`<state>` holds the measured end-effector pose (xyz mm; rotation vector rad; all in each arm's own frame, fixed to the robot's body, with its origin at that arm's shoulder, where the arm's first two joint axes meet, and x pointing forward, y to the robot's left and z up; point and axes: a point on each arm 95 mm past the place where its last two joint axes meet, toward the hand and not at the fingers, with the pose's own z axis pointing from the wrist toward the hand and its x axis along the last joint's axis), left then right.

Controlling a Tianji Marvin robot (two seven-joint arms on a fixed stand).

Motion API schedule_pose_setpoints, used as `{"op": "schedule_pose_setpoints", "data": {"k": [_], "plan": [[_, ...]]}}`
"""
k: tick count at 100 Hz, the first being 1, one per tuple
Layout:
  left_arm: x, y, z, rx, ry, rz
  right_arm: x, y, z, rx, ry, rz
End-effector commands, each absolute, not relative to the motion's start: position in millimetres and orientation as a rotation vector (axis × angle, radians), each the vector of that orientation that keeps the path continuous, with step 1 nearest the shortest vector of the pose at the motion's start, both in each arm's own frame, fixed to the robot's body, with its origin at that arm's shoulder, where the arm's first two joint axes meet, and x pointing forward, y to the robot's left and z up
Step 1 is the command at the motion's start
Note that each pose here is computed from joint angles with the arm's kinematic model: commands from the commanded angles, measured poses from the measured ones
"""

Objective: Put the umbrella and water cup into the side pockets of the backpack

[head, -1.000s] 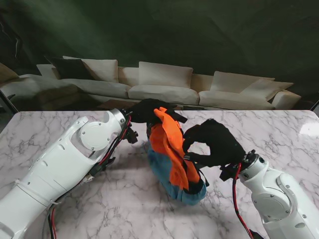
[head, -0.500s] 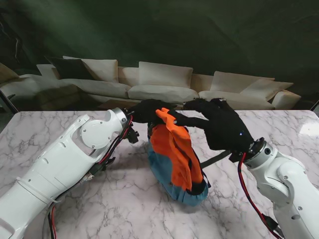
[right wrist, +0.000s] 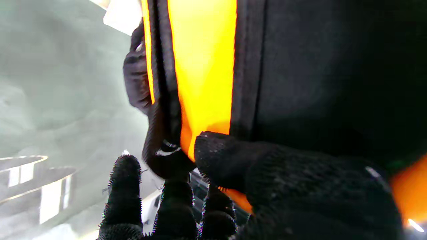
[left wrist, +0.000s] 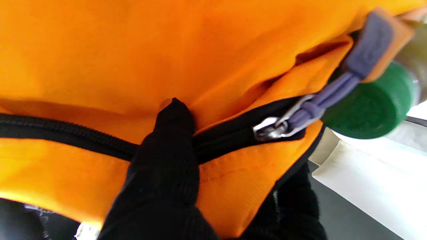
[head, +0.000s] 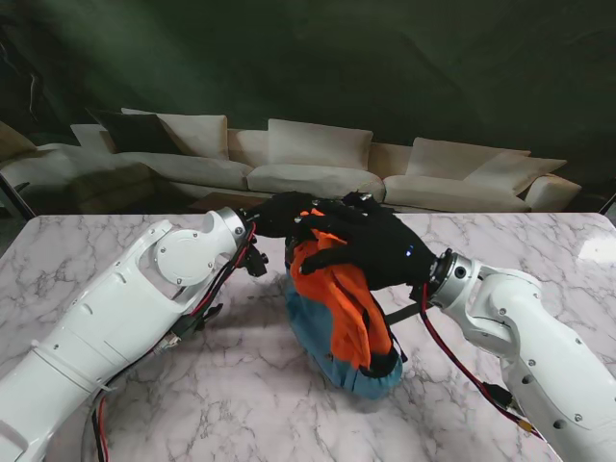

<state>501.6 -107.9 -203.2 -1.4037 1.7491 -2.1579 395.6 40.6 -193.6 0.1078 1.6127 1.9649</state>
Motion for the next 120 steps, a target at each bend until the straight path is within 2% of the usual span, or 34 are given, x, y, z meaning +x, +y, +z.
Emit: {"op": "schedule_pose_setpoints", "data": {"k": [1,27,58,82,120], "plan": [[501,-111,-204,-1.416,1.771,-2.151,398,42,-202,0.111,1.642,1.961],[501,-112,-205,-1.436,1.781,-2.149,405,46,-212,0.099,1.617,2.025],[501,-114,-206,-1.388,1.792,-2.155,404,42,-211,0.114,1.521,2.086],[504,-112,-208,-1.286,1.737,-2.156,401,40,-205,0.107,1.500,2.079],[502,-87,-201,-1.182,1.796,-2.019,397,33,-187,0.088,1.409,2.042]]}}
